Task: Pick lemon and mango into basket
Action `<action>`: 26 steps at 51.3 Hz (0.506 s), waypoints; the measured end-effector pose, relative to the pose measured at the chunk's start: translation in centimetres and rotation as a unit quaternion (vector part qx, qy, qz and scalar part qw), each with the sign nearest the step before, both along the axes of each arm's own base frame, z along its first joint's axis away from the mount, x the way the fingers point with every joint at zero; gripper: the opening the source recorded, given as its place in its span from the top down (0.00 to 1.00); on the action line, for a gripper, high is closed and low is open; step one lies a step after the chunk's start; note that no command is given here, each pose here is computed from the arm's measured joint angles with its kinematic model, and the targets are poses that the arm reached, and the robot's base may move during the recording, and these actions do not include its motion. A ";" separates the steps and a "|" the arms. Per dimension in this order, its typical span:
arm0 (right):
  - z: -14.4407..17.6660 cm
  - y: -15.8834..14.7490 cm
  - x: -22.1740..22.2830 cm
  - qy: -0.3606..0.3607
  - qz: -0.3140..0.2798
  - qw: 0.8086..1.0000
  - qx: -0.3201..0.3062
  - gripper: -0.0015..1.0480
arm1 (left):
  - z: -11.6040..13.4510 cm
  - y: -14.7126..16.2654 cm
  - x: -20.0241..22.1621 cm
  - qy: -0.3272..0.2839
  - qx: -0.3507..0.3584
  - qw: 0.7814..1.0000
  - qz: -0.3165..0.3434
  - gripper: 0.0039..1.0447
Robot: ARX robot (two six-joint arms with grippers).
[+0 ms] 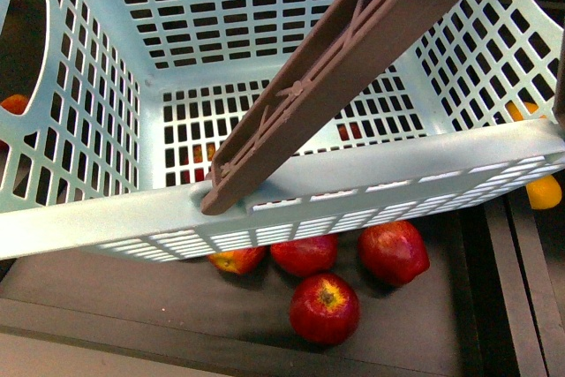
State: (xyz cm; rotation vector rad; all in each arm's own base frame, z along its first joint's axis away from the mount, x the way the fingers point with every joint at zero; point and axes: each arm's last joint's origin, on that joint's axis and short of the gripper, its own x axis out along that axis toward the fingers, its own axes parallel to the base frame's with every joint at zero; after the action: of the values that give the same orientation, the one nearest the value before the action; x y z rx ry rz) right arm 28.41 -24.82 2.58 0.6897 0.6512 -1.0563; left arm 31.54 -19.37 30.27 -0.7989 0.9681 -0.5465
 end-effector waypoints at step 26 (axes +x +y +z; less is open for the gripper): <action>-3.2 -3.7 6.5 -0.031 -0.032 0.999 0.013 0.08 | 0.0 0.0 0.0 0.000 0.000 1.000 0.000 0.96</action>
State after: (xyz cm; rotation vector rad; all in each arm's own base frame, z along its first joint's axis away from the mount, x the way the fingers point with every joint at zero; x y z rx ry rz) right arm 34.89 -28.49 -0.62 0.7676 0.5928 -1.0833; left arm 31.54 -19.37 30.27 -0.7986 0.9675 -0.5466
